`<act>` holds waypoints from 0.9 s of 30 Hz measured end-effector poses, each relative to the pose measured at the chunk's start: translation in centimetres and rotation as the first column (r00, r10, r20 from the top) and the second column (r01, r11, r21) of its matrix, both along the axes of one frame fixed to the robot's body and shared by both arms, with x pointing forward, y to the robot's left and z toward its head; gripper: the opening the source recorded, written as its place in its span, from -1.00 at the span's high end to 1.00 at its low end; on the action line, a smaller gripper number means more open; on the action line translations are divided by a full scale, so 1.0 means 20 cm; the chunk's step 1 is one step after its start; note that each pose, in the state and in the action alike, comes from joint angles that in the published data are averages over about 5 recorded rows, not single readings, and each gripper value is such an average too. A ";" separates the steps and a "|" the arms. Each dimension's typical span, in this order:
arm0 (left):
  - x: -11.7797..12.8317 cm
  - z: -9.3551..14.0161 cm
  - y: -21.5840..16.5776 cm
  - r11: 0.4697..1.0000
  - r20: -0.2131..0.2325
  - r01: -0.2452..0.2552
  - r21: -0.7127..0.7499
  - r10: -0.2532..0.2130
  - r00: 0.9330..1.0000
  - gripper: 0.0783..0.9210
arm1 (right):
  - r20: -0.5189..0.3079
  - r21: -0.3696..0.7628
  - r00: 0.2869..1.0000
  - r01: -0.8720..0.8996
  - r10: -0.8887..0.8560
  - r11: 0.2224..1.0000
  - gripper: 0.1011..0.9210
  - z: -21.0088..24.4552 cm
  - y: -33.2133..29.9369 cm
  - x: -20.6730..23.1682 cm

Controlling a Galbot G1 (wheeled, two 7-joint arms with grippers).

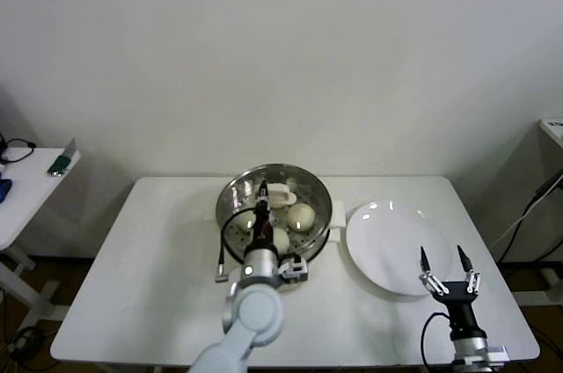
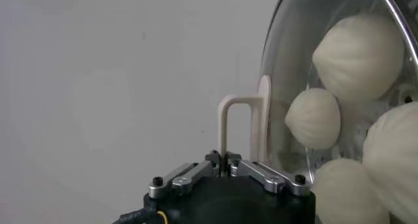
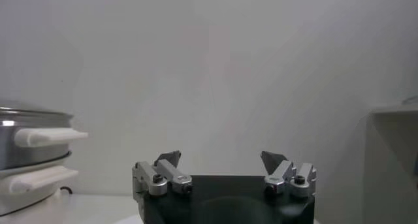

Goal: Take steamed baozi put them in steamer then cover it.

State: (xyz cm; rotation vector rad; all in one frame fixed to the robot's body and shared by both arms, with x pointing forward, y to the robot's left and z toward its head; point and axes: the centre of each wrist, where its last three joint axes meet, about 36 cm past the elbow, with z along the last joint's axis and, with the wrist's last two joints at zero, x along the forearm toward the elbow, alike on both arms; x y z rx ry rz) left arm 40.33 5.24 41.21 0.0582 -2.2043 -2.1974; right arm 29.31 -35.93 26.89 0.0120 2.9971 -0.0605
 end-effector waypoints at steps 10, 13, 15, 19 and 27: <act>0.02 -0.03 -0.02 1.000 -0.001 0.003 -0.003 -0.003 1.000 0.86 | -0.004 0.005 1.000 0.000 0.000 1.000 -0.76 -0.02 0.02 0.00; 0.02 -0.04 -0.01 1.000 0.000 0.002 0.001 -0.002 1.000 0.86 | -0.003 0.006 1.000 0.000 0.000 1.000 -0.76 -0.03 0.02 -0.01; 0.02 -0.05 0.00 1.000 -0.001 0.003 0.003 -0.003 1.000 0.86 | -0.003 0.005 1.000 0.000 0.000 1.000 -0.76 -0.03 0.02 -0.01; 0.02 -0.05 0.01 1.000 -0.009 0.007 -0.003 -0.007 1.000 0.75 | -0.002 0.004 1.000 -0.002 0.002 1.000 -0.76 -0.02 0.02 -0.01; -0.04 0.00 0.03 0.999 -0.046 0.020 -0.049 -0.023 0.999 0.23 | -0.005 0.000 1.000 -0.011 0.011 1.000 -0.76 -0.01 0.02 0.01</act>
